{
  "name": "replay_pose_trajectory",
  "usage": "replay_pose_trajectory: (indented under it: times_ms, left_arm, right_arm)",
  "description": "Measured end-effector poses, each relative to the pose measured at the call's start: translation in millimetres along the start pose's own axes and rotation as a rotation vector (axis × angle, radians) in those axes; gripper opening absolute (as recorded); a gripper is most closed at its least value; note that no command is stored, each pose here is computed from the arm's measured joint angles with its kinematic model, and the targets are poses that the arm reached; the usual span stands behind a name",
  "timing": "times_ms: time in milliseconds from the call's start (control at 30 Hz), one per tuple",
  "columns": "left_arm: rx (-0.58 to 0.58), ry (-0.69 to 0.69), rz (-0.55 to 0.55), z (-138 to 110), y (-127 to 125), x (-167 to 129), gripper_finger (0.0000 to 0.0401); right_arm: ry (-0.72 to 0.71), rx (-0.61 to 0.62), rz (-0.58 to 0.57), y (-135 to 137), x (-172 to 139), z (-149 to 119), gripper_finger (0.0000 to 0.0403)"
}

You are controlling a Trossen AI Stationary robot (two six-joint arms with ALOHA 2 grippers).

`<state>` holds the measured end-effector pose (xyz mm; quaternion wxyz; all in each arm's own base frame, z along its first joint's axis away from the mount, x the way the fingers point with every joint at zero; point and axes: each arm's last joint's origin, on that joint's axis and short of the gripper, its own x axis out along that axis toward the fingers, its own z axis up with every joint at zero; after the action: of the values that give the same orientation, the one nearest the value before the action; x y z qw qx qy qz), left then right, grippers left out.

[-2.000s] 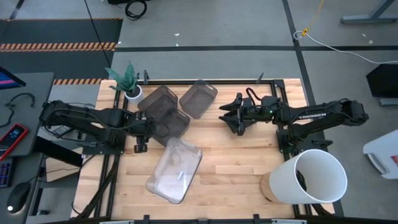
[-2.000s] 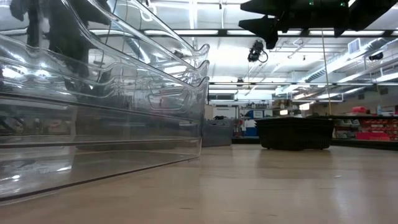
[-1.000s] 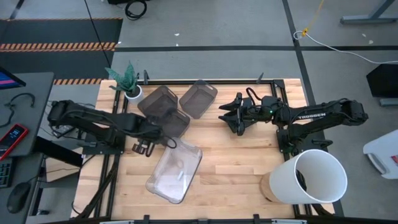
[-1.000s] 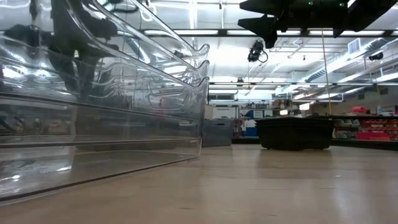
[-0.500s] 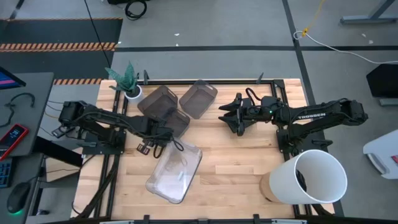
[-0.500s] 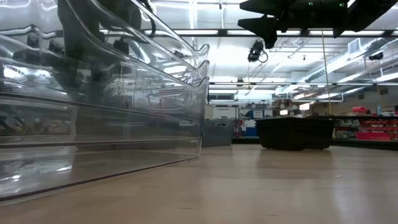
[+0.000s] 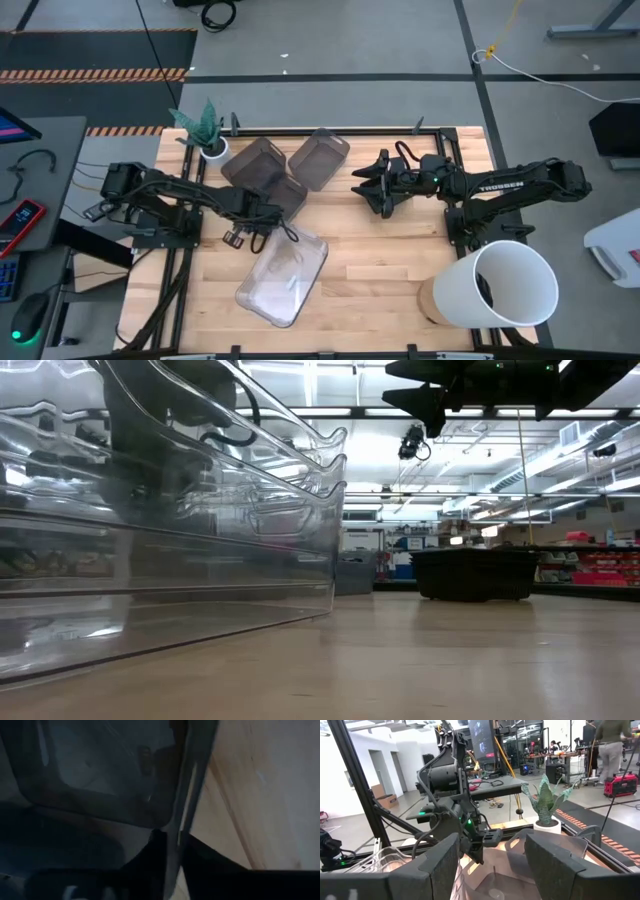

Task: Stack baskets by color
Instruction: Stack the bottom black bin on top of the top left black bin

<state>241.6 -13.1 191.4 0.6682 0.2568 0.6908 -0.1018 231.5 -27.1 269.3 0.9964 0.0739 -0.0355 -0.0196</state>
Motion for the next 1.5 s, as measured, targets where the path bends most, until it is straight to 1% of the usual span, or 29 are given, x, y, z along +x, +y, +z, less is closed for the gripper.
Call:
replay_pose_trajectory:
  times_ms: [67,133,267,467,567,633,767,1067,1233,1300,1500]
  left_arm:
    - [0.009,0.005,0.0,0,0,0,0.0024]
    - [0.009,0.006,-0.002,0,0,-3,0.0011]
    - [-0.007,0.032,-0.013,-1,2,-13,0.001]
    - [-0.057,0.068,-0.03,-1,7,-38,0.0006]
    - [-0.05,0.056,-0.02,-1,6,-50,0.0006]
    - [-0.041,0.069,0.007,-2,6,-57,0.0005]
    - [-0.051,0.099,0.087,-13,9,-70,0.0005]
    - [-0.129,0.038,0.221,-41,14,-95,0.0005]
    - [-0.094,0.073,0.316,-60,17,-105,0.0005]
    - [-0.086,0.097,0.32,-67,20,-106,0.0005]
    - [-0.132,0.169,0.283,-81,38,-100,0.0005]
  right_arm:
    - [0.0,0.0,0.0,0,0,0,0.0231]
    - [0.0,0.0,0.0,0,0,0,0.0231]
    - [0.0,0.0,0.0,0,0,0,0.0231]
    - [0.0,0.0,-0.001,0,0,0,0.0231]
    - [0.001,0.0,-0.001,0,0,0,0.0231]
    - [0.001,0.0,-0.001,0,0,0,0.0231]
    - [0.001,0.0,-0.001,0,0,0,0.0231]
    - [0.001,0.0,-0.002,0,0,0,0.0231]
    - [0.0,0.0,-0.002,0,0,0,0.0231]
    - [0.0,0.0,-0.002,0,0,0,0.0231]
    - [0.0,0.0,-0.002,0,0,0,0.0231]
